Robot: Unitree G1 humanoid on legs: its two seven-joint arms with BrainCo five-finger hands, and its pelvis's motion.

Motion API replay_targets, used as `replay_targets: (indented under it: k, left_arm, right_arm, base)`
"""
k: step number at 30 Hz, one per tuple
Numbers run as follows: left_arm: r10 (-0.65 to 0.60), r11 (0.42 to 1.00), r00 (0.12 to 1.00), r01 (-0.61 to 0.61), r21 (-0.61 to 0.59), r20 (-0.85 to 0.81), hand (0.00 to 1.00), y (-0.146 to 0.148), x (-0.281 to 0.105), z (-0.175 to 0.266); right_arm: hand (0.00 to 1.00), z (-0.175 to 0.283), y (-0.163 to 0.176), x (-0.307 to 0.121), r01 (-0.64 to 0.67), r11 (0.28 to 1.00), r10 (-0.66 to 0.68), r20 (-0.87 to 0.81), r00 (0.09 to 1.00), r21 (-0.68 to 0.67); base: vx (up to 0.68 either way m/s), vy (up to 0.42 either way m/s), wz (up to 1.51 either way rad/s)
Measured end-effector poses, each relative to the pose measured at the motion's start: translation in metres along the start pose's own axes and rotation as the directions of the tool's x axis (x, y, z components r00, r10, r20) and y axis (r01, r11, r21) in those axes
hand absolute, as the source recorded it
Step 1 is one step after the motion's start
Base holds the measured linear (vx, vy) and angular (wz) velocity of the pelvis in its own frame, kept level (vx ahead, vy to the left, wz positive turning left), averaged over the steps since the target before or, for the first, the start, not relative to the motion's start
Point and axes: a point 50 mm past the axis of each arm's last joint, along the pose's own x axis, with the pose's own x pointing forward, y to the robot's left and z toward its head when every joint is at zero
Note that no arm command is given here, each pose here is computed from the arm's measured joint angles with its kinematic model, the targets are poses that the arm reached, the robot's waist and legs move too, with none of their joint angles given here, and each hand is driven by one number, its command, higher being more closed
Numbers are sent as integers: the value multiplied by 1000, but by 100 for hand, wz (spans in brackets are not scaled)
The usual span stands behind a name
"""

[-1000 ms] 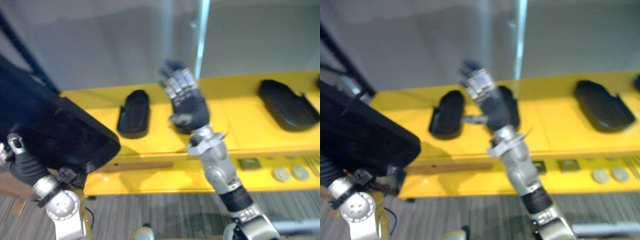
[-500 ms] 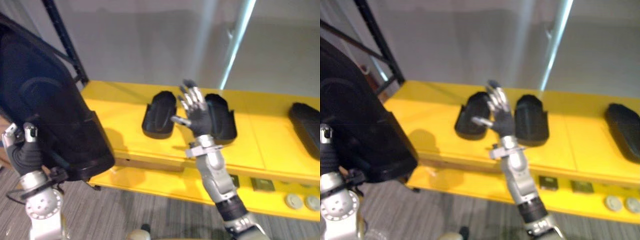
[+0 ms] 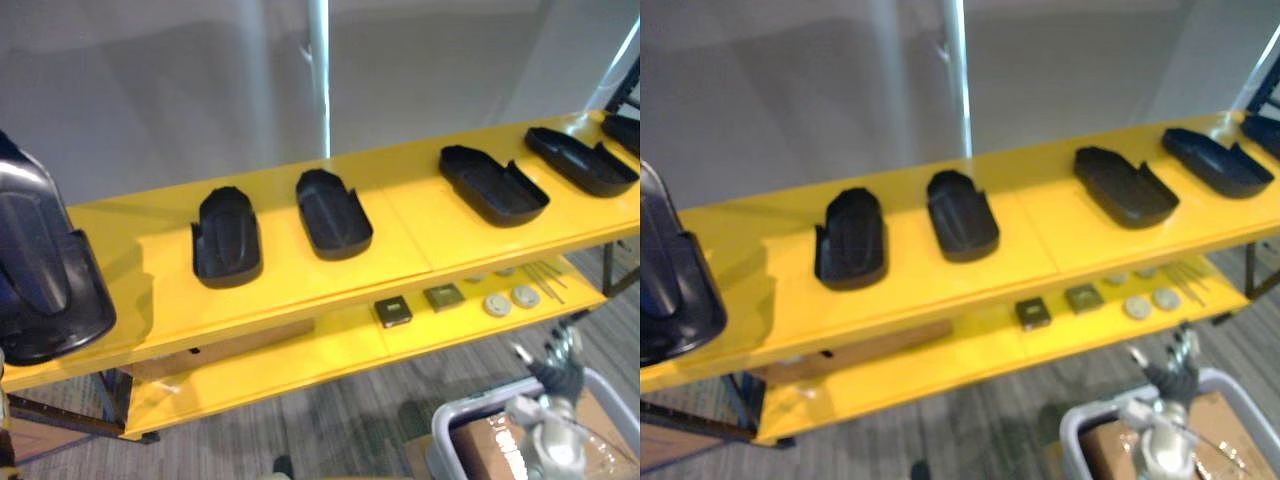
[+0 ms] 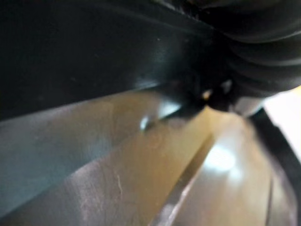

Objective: Walk over and take plastic housings, then place them on the shelf

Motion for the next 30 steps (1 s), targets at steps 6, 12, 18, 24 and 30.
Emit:
replay_targets:
  k: [6, 12, 18, 24, 30]
  left_arm:
    - [-147, 962, 980, 172, 210, -131, 100, 0, 14, -3]
    - [-153, 911, 951, 241, 334, -269, 100, 12, 21, -7]
    - [-108, 927, 930, 222, 303, -351, 100, 14, 26, -11]
    - [-91, 944, 925, 198, 264, -369, 100, 2, 24, -14]
    - [-143, 968, 907, 212, 136, -395, 100, -26, 19, -20]
  right_arm:
    - [0, -55, -27, -22, 120, 988, -141, -229, 963, -101]
    - [0, -89, -38, -46, 208, 968, -246, -373, 894, -139]
    - [0, -109, -44, -66, 316, 942, -331, -483, 811, -114]
    - [0, -114, -49, -72, 379, 920, -375, -508, 776, -101]
    - [0, -111, -50, -65, 405, 911, -385, -498, 777, -73]
  base:
    - [-4, 9, -6]
    - [1, 2, -1]
    - [-17, 44, -4]
    - [-23, 34, -3]
    - [43, 9, -2]
